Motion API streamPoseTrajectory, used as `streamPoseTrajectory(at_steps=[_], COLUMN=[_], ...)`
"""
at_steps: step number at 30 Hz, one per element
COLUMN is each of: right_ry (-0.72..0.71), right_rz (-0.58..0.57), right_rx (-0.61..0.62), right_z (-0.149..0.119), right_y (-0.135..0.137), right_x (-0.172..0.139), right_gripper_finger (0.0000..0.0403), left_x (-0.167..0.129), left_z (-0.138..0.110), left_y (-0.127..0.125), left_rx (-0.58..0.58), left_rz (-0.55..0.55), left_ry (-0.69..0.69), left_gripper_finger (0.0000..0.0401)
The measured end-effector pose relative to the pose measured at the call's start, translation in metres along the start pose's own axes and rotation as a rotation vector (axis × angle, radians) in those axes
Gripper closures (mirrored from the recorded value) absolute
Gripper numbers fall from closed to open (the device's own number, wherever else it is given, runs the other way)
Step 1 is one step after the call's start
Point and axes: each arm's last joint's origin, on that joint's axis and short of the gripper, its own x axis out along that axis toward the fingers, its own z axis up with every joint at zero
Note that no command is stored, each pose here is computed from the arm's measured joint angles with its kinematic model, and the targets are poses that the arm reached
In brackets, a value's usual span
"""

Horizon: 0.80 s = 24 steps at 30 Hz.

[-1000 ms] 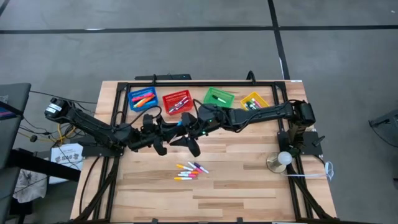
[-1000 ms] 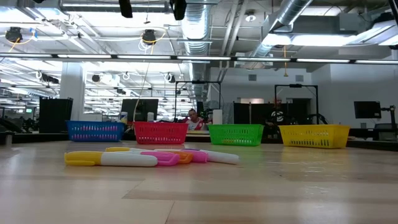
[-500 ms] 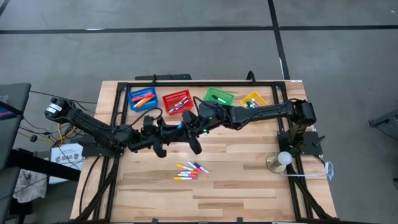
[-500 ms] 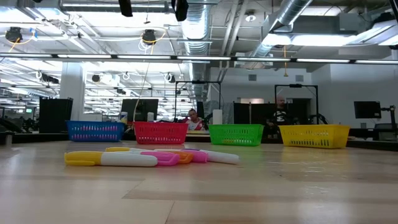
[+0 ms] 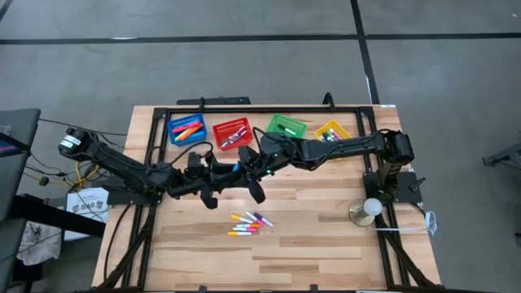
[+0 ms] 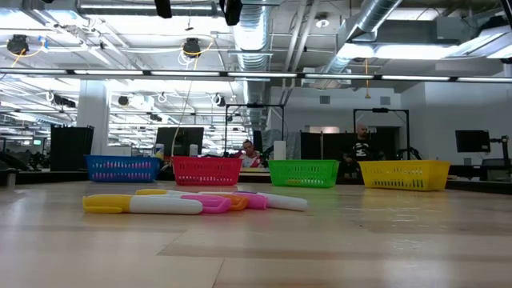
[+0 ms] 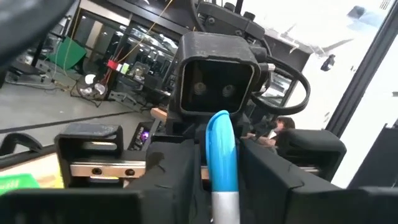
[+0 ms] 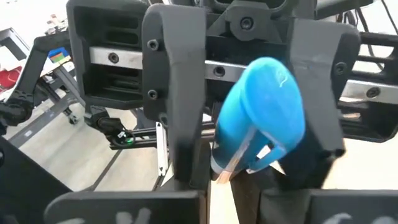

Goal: Pick & Place Markers
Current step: Put the small blue highlighter pen into the green bin

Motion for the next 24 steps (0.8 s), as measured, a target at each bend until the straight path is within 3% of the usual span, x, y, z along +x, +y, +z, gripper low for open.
streamPoseTrajectory(at_steps=[7,14,16,24], right_ry=[0.008,0.043,0.092,0.518], right_rz=[-0.002,-0.043,-0.1,-0.525], right_rx=[-0.005,-0.024,-0.033,0.023], right_z=[0.001,0.01,0.011,-0.011], right_y=[0.002,0.0,-0.006,-0.052], right_x=[-0.003,-0.021,-0.032,-0.093], right_gripper_finger=[0.0378,0.0378,0.0378,0.0376], left_x=[-0.016,-0.039,-0.043,-0.042], left_z=[0.022,0.04,0.039,0.009], left_y=[0.0,0.004,0.004,-0.002], left_rx=[0.049,0.081,0.073,0.04], left_rz=[0.026,0.132,0.155,0.198], left_ry=[-0.002,0.038,0.062,0.186], left_gripper_finger=[0.0217,0.0208,0.0213,0.0241])
